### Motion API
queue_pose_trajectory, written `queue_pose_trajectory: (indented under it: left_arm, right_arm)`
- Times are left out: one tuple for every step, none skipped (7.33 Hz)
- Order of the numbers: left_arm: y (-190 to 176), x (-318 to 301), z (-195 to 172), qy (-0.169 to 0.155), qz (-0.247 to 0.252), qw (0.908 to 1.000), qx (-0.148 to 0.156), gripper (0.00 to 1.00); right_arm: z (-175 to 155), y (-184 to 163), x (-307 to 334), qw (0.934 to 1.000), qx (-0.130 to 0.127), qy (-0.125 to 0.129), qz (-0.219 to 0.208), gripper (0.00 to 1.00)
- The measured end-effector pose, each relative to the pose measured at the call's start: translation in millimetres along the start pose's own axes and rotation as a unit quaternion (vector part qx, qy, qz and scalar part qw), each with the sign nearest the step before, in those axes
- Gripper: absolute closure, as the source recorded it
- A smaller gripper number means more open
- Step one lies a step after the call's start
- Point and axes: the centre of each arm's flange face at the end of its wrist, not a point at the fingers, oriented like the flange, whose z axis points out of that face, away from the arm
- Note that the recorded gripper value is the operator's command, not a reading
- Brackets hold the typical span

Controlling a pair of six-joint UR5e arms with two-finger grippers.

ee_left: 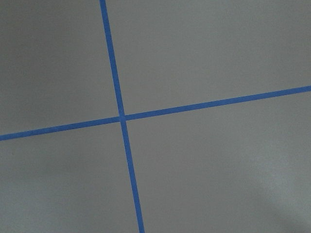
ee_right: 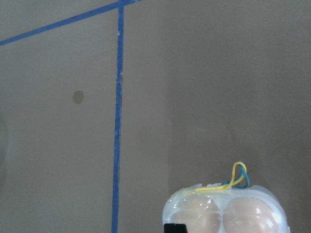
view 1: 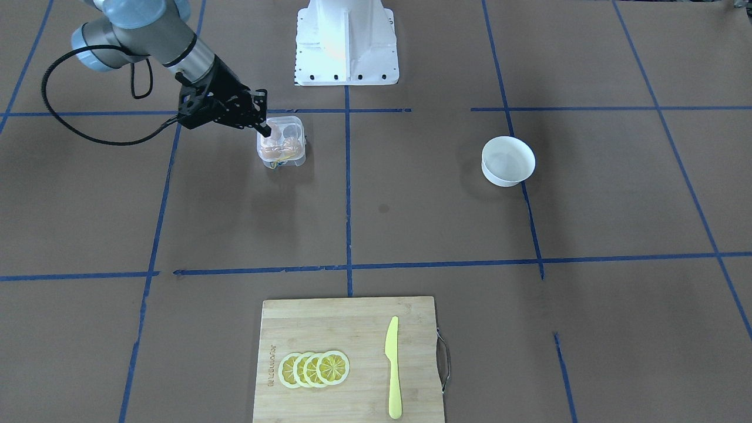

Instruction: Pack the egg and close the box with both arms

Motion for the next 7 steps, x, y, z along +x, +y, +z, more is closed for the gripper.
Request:
queue_pose_trajectory:
  left_arm:
    - [-0.1, 0.5, 0.0, 0.003, 0.000, 1.0000, 0.000, 0.00]
    - [-0.2, 0.8, 0.0, 0.004, 0.000, 1.0000, 0.001, 0.00]
    - [-0.2, 1.0, -0.1, 0.005, 0.001, 1.0000, 0.001, 0.00]
    - [-0.3, 1.1, 0.0, 0.005, 0.001, 1.0000, 0.001, 0.00]
    - [-0.1, 0.7, 0.4, 0.005, 0.000, 1.0000, 0.001, 0.00]
    - [0.1, 0.3, 1.1, 0.005, 0.000, 1.0000, 0.000, 0.00]
    - [0.1, 0.6, 3.3, 0.005, 0.000, 1.0000, -0.002, 0.00]
  right_arm:
    - [-1.0, -2.0, -2.3, 1.0000, 0.001, 0.003, 0.002, 0.78]
    - [-4.5, -8.3, 6.4, 0.9999, 0.004, 0.012, 0.006, 0.77]
    - [-13.5, -23.4, 24.1, 0.9995, 0.007, 0.028, 0.013, 0.76]
    - [-29.1, -47.3, 45.1, 0.9986, 0.006, 0.049, 0.019, 0.75]
    - [-48.1, -75.3, 75.0, 0.9965, 0.004, 0.083, 0.011, 0.75]
    - [-69.2, -100.7, 116.2, 0.9923, 0.002, 0.123, -0.010, 0.75]
    - [-97.2, -123.1, 168.7, 0.9855, -0.001, 0.165, -0.038, 0.75]
